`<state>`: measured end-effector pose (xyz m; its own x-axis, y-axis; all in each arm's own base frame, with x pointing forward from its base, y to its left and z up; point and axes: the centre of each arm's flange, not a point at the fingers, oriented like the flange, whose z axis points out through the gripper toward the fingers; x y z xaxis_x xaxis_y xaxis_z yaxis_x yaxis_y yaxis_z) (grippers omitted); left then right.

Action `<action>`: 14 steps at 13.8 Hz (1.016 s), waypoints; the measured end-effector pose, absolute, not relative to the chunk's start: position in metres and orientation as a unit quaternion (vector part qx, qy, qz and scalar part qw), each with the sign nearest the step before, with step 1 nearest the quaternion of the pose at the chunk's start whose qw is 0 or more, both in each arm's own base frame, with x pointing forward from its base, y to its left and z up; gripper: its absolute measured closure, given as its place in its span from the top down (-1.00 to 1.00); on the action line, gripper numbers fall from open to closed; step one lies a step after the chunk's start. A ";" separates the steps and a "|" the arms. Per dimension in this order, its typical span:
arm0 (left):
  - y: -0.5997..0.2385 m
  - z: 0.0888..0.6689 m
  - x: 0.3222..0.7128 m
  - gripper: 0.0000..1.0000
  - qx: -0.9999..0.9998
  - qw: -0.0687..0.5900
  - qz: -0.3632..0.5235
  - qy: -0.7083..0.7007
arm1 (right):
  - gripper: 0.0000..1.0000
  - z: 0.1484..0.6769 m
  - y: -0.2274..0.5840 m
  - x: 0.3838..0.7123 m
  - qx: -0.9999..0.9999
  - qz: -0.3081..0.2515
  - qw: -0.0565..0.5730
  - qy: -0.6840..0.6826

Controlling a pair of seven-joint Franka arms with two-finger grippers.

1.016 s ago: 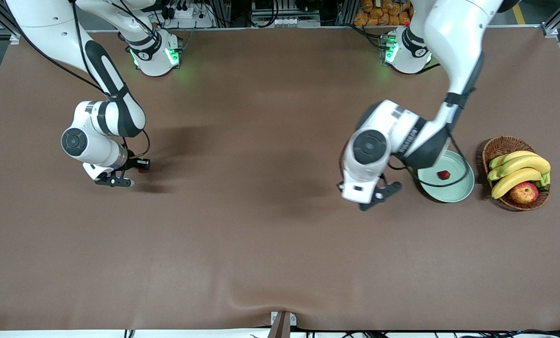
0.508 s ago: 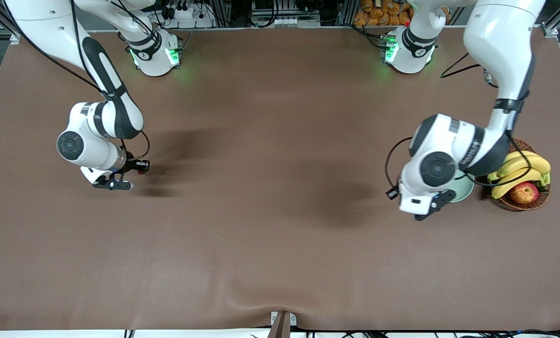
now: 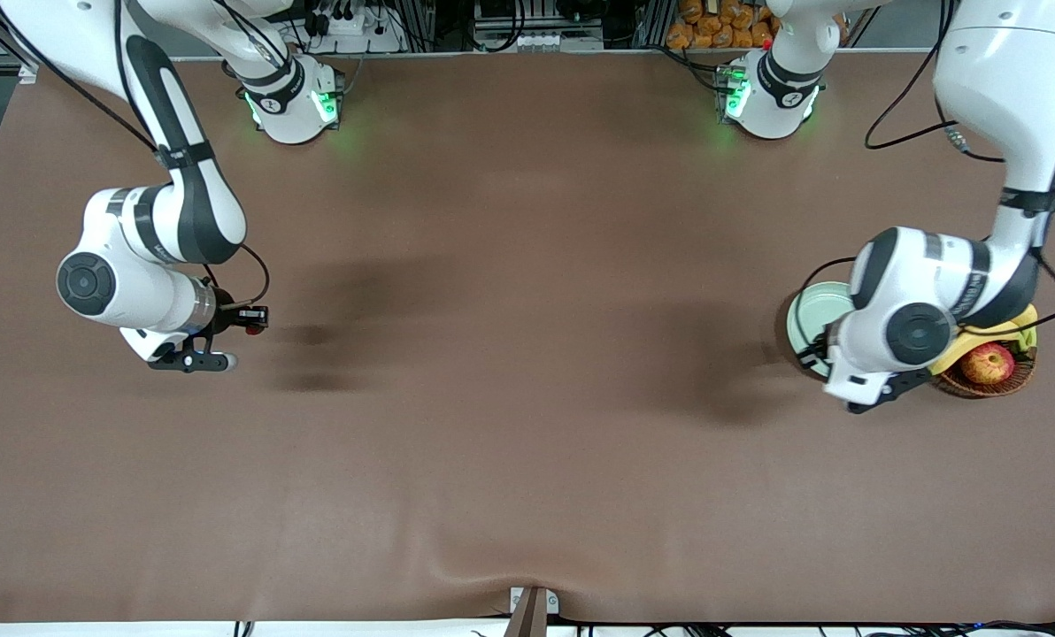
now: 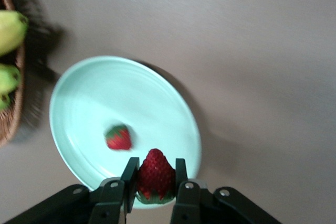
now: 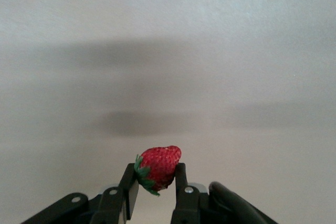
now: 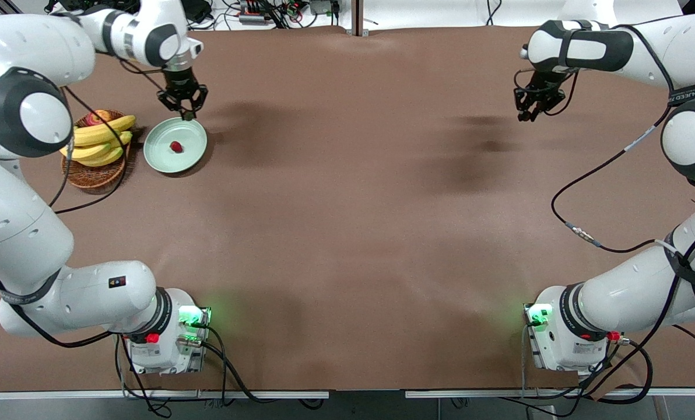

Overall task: Collect all strawberries into plate
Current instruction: 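Carry the strawberry onto the plate and open the left gripper, then carry the last strawberry toward mid-table with the right gripper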

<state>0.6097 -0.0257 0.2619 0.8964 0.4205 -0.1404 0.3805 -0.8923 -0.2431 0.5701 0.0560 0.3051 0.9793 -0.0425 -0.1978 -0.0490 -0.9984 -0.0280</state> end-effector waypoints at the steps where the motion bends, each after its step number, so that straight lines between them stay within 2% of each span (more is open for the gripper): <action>1: -0.005 0.260 0.606 -0.37 -0.970 0.100 0.095 -0.199 | -0.35 0.313 0.072 0.571 -0.995 0.097 0.014 0.030; 3: 0.025 0.256 0.600 -0.37 -0.973 0.091 0.095 -0.187 | -0.35 0.331 0.113 0.571 -0.994 0.097 0.008 0.045; 8: 0.043 0.239 0.593 -0.37 -0.975 0.092 0.097 -0.177 | -0.35 0.370 0.216 0.561 -0.993 0.083 0.007 0.087; 13: 0.055 0.208 0.591 -0.37 -0.976 0.090 0.101 -0.172 | -0.35 0.393 0.317 0.526 -0.986 0.076 0.023 0.149; 14: 0.055 0.204 0.591 -0.30 -0.976 0.089 0.103 -0.172 | -0.35 0.397 0.337 0.518 -0.984 0.075 0.027 0.160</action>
<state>0.5905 0.0552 0.2037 0.9196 0.3539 -0.1708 0.3169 -0.9249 -0.2101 0.5181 0.3368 0.3970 0.9376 -0.3106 -0.1566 -0.3186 -0.9474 -0.0286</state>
